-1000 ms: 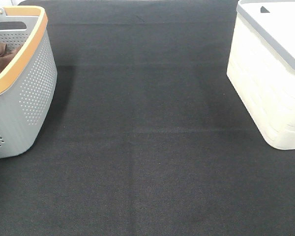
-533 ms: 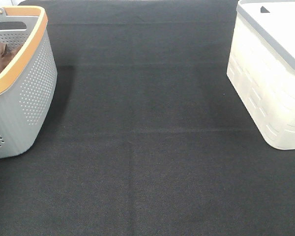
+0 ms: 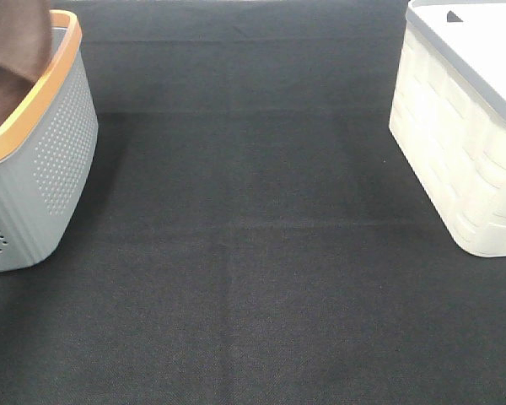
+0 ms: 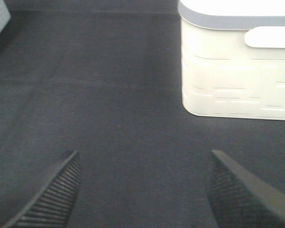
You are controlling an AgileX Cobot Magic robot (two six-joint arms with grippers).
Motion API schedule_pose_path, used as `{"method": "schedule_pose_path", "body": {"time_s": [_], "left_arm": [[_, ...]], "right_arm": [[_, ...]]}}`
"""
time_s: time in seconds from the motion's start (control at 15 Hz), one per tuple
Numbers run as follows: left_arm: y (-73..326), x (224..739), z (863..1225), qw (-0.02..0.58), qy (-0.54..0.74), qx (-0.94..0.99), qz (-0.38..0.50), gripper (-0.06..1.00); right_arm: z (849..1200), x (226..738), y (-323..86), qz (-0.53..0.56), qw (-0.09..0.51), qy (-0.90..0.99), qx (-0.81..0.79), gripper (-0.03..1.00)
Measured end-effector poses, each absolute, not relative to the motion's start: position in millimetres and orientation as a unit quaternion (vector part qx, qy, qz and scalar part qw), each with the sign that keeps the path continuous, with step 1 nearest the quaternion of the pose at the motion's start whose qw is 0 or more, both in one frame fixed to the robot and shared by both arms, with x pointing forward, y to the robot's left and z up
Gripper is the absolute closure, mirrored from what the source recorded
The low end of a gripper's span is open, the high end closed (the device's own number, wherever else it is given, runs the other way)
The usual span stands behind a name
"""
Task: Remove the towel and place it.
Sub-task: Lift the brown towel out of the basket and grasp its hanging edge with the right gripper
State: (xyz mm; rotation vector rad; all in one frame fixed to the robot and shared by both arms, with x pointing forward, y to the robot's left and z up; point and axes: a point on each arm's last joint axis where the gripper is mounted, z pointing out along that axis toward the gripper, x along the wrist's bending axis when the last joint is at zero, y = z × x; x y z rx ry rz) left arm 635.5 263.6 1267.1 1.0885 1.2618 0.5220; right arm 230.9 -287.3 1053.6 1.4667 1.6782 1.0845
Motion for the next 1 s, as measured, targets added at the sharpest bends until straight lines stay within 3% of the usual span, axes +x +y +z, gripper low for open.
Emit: {"method": "schedule_pose_path", "body": {"time_s": [0.33, 0.67, 1.0], "left_arm": [[178.5, 621.1, 1280.5, 0.696, 0.462, 0.496, 0.236, 0.94], [122.7, 601.4, 1282.0, 0.715, 0.409, 0.523, 0.218, 0.94], [73.0, 597.1, 1259.0, 0.706, 0.386, 0.566, 0.182, 0.94]], "right_arm": [[1057.6, 238.7, -281.1, 0.436, 0.293, 0.640, 0.561, 0.27], [1078.4, 299.4, -261.2, 0.489, 0.226, 0.666, 0.515, 0.27], [1126.3, 347.0, -228.6, 0.527, 0.187, 0.750, 0.352, 0.27]]}}
